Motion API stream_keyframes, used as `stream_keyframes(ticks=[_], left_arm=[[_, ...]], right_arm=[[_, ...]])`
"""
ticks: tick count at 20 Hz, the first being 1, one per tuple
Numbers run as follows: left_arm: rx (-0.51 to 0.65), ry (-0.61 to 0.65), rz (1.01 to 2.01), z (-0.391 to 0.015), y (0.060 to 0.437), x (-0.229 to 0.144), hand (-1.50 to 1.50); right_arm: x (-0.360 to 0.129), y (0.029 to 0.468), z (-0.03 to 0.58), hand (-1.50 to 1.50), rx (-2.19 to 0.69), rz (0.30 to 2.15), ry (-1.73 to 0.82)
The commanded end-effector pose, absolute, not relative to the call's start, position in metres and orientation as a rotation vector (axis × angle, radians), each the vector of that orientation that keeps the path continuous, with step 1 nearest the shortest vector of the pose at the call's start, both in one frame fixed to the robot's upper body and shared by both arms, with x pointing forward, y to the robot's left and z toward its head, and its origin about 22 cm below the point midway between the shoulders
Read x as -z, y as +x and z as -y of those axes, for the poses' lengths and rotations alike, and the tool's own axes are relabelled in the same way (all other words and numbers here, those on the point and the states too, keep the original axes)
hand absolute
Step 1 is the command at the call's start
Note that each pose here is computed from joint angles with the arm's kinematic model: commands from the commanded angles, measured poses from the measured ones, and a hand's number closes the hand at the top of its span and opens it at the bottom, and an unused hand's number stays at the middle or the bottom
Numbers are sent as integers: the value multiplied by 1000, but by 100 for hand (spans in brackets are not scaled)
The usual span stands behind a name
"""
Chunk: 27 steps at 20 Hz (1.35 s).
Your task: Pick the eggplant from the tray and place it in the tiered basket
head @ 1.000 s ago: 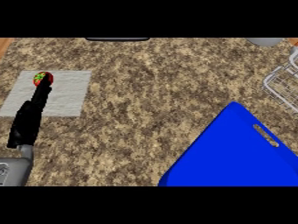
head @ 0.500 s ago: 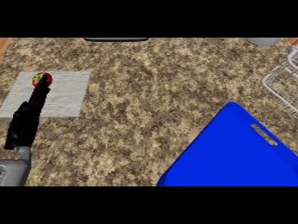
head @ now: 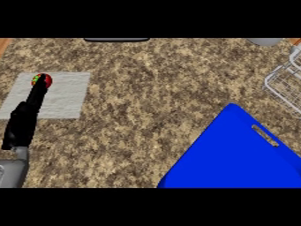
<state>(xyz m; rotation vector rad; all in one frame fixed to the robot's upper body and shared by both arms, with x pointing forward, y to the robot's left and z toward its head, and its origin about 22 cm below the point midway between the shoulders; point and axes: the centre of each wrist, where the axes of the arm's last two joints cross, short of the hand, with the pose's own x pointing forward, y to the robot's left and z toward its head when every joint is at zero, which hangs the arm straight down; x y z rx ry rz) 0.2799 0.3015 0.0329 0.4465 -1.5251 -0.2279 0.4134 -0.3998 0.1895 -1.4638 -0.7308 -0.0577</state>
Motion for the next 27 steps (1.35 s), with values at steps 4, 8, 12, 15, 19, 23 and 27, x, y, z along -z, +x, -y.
stream_keyframes(ticks=[4,8,12,15,19,23,27], left_arm=[[226,445,1504,-315,278,-32,0],[219,439,1516,-313,273,-37,0],[225,451,1509,-308,272,-24,0],[187,489,1487,-322,267,-30,0],[159,502,1482,-323,270,-30,0],[127,538,1445,-334,254,-19,0],[126,578,1441,-345,246,-21,0]], right_arm=[[-208,399,408,-150,239,914,-1543],[-234,393,404,-150,326,924,-1597],[-263,377,410,-150,423,884,-1580],[-265,363,412,-150,461,875,-1493],[-264,343,412,-150,455,886,-1403],[-258,317,417,-150,422,955,-1410],[-256,299,408,-150,453,1033,-1359]])
